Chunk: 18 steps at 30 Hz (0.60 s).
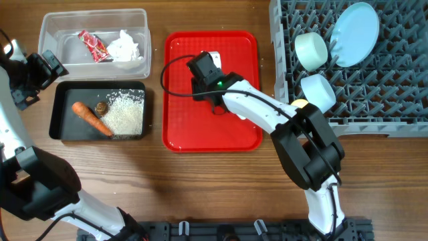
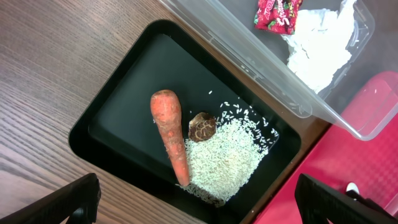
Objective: Sort waste into correct bins and load items into the dishwasher rack
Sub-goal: 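Lower the right gripper onto the white spoon and close on it, then lift the white spoon off the red tray toward the rack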
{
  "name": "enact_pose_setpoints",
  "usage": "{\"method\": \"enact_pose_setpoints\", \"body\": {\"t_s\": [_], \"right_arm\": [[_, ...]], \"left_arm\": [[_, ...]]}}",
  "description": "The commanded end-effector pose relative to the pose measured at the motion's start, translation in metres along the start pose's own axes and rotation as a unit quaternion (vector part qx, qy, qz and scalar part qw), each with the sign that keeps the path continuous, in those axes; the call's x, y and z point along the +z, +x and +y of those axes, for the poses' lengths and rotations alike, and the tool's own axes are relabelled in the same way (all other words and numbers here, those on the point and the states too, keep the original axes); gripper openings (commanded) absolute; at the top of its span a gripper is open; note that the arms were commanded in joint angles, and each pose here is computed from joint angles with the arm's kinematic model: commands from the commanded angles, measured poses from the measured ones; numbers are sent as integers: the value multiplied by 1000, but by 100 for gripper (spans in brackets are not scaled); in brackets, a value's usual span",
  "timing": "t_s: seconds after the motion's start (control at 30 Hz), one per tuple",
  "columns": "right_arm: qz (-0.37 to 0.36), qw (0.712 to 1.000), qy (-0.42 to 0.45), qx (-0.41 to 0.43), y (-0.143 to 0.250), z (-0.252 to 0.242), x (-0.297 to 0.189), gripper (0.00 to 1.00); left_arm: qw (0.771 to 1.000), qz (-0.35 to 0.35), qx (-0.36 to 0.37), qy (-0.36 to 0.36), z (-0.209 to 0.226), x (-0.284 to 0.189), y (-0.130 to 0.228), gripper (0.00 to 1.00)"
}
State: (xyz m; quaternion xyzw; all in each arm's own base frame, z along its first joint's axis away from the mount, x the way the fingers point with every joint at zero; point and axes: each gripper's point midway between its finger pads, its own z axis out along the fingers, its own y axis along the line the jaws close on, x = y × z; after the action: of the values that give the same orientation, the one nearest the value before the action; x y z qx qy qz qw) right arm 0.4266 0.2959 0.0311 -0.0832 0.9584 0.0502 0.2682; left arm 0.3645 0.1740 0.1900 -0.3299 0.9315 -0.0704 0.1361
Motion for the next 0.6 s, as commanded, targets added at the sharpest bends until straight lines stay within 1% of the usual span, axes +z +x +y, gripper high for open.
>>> {"method": "enact_pose_setpoints", "body": {"t_s": [0.0, 0.1, 0.13, 0.17, 0.2, 0.3, 0.37, 0.43, 0.47, 0.57], "right_arm": [[-16, 994, 24, -101, -25, -12, -18, 69], [5, 978, -10, -209, -20, -10, -21, 68], [24, 971, -28, -234, -10, -12, -14, 65], [36, 969, -38, -240, -3, -13, -8, 64], [49, 969, -47, -238, 5, -15, -2, 61], [83, 971, -69, -215, 23, -23, 15, 61], [100, 970, -106, -193, 31, -19, 18, 61], [123, 959, -185, -175, 44, -1, 16, 60], [132, 955, -205, -171, 49, 4, 15, 59], [157, 950, -220, -157, 65, 10, 21, 58]], "left_arm": [[1000, -16, 2, 4, -3, -12, -1, 100], [1000, -16, 2, 4, -3, -12, -1, 100], [1000, -16, 2, 4, -3, -12, -1, 100], [1000, -16, 2, 4, -3, -12, -1, 100], [1000, -16, 2, 4, -3, -12, -1, 100], [1000, -16, 2, 4, -3, -12, -1, 100], [1000, -16, 2, 4, -3, -12, -1, 100], [1000, -16, 2, 4, -3, -12, -1, 100], [1000, -16, 2, 4, -3, -12, -1, 100], [1000, -16, 2, 4, -3, -12, -1, 100]]}}
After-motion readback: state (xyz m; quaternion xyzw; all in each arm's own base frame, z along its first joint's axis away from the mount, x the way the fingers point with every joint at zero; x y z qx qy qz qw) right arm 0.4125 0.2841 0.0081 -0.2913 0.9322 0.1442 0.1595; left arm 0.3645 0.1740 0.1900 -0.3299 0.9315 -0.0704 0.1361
